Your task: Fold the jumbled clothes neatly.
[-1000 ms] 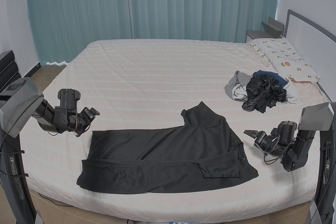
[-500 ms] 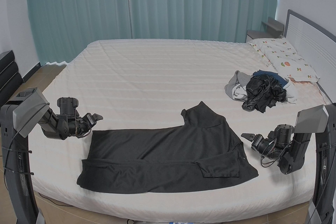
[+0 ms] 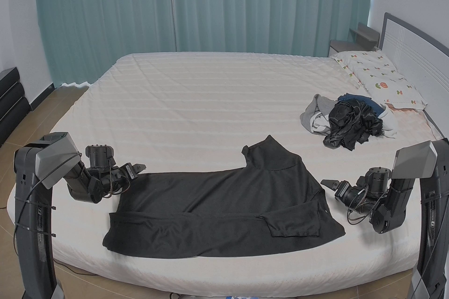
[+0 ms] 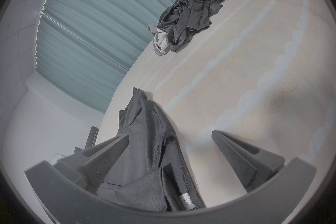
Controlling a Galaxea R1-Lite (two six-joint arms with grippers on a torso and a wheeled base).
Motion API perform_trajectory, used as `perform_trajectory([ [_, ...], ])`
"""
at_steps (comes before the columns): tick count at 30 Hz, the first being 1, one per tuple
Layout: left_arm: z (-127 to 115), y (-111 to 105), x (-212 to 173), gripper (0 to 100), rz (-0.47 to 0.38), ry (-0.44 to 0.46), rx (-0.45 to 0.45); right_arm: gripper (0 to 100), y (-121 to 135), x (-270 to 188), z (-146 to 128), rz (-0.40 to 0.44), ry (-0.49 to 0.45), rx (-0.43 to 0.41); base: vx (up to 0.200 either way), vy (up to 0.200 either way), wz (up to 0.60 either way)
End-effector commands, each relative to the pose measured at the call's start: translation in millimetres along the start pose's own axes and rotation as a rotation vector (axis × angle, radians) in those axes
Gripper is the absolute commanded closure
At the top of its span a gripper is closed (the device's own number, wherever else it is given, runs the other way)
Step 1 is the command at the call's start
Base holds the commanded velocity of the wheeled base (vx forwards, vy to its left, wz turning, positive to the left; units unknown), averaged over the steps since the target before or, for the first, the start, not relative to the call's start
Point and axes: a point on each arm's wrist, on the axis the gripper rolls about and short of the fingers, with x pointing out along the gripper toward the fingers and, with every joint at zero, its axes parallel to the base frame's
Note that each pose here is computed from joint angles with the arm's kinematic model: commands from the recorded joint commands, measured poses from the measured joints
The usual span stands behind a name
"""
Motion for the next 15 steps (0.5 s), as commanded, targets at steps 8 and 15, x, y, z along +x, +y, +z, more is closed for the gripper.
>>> perform_trajectory([
  [8, -8.3, 2.6, 4.9, 0, 0.001, 0.002, -0.002, 0, -0.5, 0.2, -1.1, -0.002, 0.004, 0.0, 0.0, 0.0, 0.0],
  [15, -4.9, 3.0, 3.2, 100, 0.005, -0.014, -0.037, 0, -0.7, -0.1, -1.3, -0.003, 0.005, 0.001, 0.0, 0.0, 0.0],
])
